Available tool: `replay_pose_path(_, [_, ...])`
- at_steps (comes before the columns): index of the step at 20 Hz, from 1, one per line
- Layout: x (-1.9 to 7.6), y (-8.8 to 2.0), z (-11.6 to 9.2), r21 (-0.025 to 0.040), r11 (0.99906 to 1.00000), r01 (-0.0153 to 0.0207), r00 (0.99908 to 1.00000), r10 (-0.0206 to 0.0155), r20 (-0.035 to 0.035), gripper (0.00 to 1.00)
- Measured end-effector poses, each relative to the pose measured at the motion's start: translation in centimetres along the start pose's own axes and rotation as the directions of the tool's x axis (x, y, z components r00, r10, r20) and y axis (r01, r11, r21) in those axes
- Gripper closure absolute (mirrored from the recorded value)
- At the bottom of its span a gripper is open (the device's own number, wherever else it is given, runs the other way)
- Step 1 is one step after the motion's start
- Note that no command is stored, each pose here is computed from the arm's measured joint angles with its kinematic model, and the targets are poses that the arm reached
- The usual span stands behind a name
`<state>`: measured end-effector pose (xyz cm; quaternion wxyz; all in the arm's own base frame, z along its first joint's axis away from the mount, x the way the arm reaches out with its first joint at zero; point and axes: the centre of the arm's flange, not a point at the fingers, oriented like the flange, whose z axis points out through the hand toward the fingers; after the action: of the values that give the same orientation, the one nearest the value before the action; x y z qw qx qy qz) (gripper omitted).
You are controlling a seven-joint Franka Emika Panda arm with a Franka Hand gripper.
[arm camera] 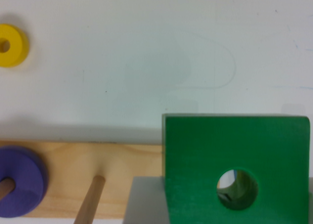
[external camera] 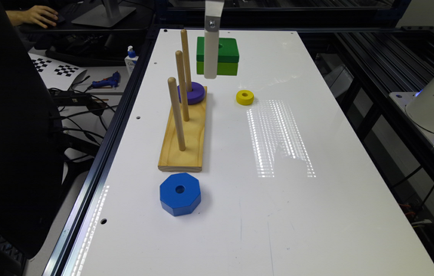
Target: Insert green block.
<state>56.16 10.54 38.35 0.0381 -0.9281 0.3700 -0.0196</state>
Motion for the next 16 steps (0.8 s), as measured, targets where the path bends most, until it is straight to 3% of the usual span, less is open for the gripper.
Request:
replay_pose_path(4, [0.11,-0.5,-0.1,0.0067,0.999971,0.0035,0.999992,-0.0035,-0.0017,1.0])
replay_pose_path(9, [0.77,-1.6,0.1,0.0154,0.999862,0.006,0.999982,-0.0061,0.0004,1.0])
replay_pose_path(12, [1.49,-2.5,0.2,0.024,0.999687,0.007,0.999975,-0.0069,-0.0011,1.0])
replay_pose_path(16, [2.36,-3.5,0.5,0.0234,0.999692,0.0083,0.999966,-0.0083,0.0005,1.0])
